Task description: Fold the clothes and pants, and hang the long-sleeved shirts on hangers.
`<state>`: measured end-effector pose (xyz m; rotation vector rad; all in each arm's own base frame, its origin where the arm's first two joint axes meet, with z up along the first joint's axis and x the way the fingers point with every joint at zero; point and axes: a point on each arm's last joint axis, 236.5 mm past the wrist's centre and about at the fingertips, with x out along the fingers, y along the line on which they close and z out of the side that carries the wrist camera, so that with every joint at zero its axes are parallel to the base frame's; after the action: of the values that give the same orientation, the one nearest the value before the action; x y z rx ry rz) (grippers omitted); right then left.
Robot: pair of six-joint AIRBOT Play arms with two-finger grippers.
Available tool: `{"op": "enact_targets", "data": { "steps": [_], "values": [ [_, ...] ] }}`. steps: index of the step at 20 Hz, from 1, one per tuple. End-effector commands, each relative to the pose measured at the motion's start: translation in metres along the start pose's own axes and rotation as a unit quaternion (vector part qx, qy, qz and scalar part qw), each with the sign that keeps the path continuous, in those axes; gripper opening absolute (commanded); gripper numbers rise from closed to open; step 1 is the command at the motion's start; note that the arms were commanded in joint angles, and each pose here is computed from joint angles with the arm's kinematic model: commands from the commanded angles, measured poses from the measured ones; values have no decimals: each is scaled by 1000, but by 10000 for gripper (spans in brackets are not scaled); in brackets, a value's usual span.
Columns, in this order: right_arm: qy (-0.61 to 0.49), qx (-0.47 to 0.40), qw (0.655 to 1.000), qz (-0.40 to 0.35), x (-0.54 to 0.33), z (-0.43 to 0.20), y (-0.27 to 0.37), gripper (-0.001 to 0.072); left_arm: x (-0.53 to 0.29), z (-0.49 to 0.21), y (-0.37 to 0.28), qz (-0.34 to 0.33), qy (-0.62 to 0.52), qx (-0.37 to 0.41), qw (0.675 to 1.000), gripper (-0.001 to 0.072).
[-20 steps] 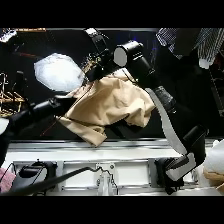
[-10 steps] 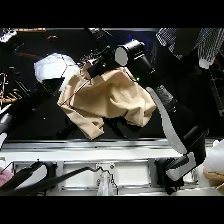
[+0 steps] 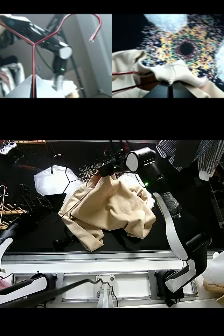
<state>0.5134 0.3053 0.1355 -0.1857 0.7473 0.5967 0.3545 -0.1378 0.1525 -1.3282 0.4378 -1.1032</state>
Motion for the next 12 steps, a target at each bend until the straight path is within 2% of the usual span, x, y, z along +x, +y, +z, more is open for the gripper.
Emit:
{"op": "enact_targets", "data": {
  "steps": [1, 5, 12],
  "values": [
    [-4, 2, 1000, -8, -1, 1, -13, 30, -2, -4, -25, -57, 10, -36, 998, 14],
    [-1, 8, 1000, 2, 0, 0, -8, 30, 0, -2, -35, -81, 5, -60, 995, 14],
    [18, 10, 1000, 13, -12, -7, -2, 30, 4, -10, 2, -34, 17, -93, 995, 13]
  ]
}}
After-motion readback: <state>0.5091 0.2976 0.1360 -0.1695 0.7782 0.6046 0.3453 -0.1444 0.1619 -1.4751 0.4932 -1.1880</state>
